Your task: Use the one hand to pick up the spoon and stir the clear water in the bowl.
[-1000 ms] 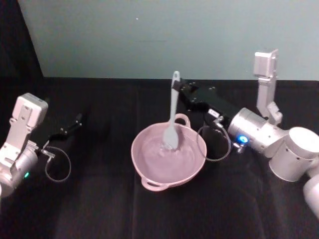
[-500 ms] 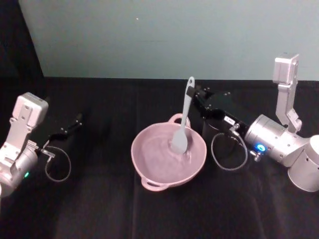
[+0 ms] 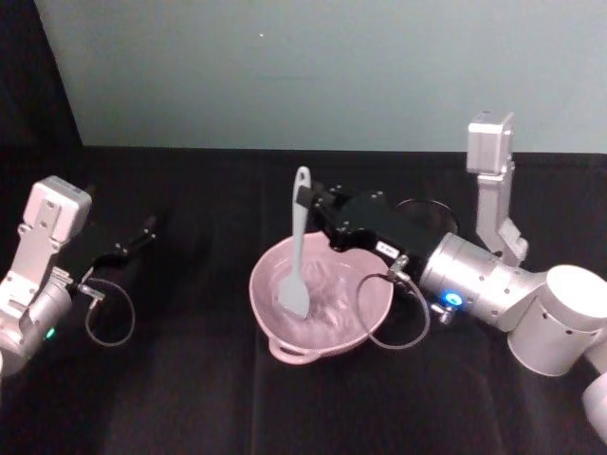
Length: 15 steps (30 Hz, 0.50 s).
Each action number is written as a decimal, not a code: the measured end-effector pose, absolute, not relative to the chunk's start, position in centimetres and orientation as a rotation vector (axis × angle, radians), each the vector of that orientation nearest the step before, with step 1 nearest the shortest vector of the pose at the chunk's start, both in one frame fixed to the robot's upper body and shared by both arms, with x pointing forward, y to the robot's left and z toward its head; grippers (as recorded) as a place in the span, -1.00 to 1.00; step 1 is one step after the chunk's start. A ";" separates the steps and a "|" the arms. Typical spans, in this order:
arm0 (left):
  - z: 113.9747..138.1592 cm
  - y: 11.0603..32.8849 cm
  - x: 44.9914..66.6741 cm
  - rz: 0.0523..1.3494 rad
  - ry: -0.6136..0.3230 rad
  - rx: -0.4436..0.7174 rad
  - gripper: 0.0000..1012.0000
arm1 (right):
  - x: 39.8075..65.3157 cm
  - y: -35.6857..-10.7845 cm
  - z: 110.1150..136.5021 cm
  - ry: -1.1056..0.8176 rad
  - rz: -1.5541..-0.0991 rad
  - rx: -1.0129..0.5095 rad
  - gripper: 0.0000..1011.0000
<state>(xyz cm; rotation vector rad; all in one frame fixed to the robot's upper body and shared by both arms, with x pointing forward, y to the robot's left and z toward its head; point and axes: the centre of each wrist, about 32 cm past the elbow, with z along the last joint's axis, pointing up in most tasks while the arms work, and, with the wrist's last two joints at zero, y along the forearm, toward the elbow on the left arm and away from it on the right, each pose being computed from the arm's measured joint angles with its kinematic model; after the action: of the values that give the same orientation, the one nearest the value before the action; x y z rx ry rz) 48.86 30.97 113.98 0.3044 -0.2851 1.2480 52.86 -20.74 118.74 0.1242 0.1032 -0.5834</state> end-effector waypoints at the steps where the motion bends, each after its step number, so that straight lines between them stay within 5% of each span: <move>1: 114.0 31.0 48.9 1.248 -0.285 0.304 1.00 | 52.9 -20.6 118.7 0.104 -0.580 0.125 -0.78; 15: 114.0 31.0 48.9 1.248 -0.285 0.304 1.00 | 55.3 -19.2 118.3 0.109 -0.582 0.134 -0.78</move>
<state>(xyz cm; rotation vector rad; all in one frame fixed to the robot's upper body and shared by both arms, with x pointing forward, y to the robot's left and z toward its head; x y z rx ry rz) 48.86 30.97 113.98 0.3044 -0.2851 1.2479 55.31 -19.16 118.28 0.1343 0.1092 -0.5819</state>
